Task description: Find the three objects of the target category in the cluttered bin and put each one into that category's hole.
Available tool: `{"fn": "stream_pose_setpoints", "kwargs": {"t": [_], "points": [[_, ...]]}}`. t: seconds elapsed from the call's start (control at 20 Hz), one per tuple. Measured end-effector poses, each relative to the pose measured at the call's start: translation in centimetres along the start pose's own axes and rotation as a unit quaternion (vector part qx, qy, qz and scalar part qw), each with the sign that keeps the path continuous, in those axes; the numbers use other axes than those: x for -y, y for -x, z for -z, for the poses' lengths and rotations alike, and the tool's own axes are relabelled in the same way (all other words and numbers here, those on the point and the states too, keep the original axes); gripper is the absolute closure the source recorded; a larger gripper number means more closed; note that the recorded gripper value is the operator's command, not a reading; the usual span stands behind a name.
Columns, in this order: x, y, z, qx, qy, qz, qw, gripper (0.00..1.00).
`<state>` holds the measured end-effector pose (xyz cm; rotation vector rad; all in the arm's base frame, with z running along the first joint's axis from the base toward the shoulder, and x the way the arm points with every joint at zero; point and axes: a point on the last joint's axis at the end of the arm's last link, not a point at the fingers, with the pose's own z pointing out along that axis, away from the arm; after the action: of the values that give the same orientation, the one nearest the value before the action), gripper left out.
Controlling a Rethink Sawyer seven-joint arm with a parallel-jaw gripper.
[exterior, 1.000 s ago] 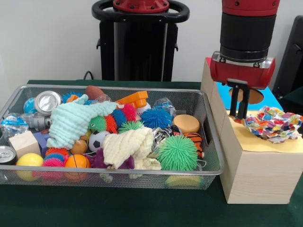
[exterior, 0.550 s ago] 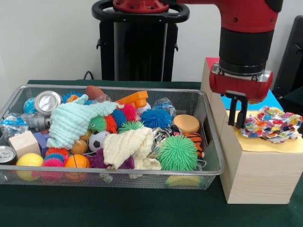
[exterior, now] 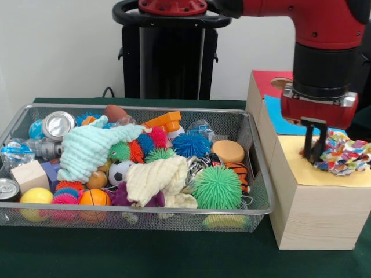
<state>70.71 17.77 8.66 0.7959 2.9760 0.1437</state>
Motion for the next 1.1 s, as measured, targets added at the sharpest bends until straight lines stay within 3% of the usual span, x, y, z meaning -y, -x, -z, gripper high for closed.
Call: {"fn": "stream_pose_setpoints", "kwargs": {"t": [0.45,0.9,1.05,1.1], "points": [[-1.9,-2.1,-0.8,-0.009,0.002,0.009,0.9999,1.00],[-1.2,-0.3,-1.9,-0.001,-0.003,0.002,1.0000,1.00],[-0.8,0.9,-3.1,0.002,-0.006,-0.002,1.0000,1.00],[-0.6,1.2,-4.6,0.000,-0.008,-0.003,1.0000,1.00]]}}
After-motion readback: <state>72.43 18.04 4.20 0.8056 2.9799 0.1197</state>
